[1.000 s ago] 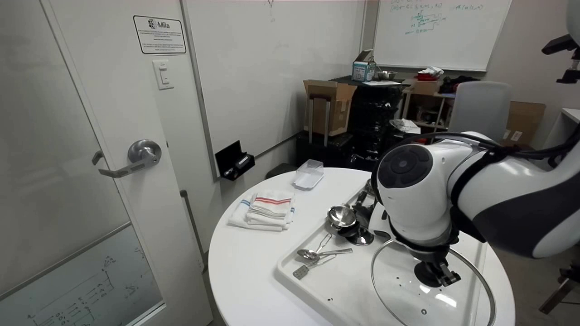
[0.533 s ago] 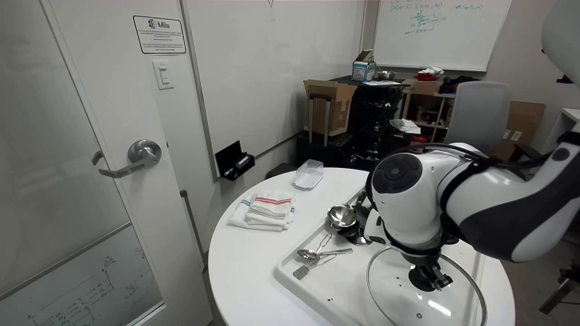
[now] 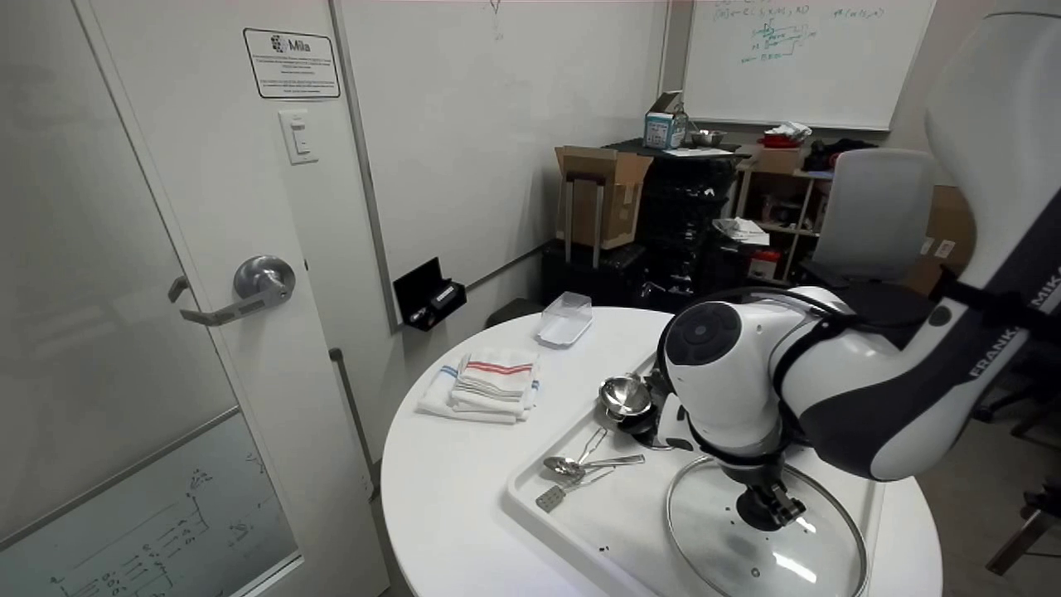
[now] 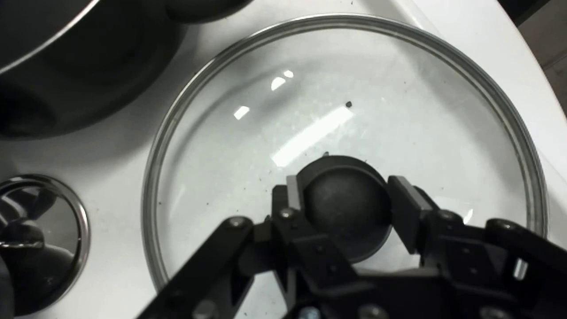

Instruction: Uncover the pot

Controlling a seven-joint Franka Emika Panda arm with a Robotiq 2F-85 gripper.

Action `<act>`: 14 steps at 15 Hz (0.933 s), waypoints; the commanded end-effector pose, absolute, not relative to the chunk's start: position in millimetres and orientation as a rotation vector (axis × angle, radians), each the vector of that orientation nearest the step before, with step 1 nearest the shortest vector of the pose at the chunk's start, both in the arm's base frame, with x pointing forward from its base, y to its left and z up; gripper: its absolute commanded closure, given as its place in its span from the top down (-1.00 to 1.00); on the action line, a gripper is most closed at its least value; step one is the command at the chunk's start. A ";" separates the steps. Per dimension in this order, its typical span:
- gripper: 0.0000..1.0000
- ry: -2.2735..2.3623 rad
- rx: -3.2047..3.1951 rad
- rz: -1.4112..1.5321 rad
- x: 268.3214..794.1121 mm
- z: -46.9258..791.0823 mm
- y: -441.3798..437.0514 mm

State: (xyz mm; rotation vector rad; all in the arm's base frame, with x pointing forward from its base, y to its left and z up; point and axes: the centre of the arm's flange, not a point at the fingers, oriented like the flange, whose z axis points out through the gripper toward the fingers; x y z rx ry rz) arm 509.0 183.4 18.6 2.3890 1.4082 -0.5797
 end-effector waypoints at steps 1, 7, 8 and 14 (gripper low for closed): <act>-0.50 1.458 2.361 -0.561 525.2 4.1 175.9; -0.50 1.471 2.359 -0.548 528.3 1.8 171.2; -0.50 1.472 2.358 -0.548 528.3 2.7 171.1; 0.91 1.462 2.353 -0.560 527.2 10.2 169.0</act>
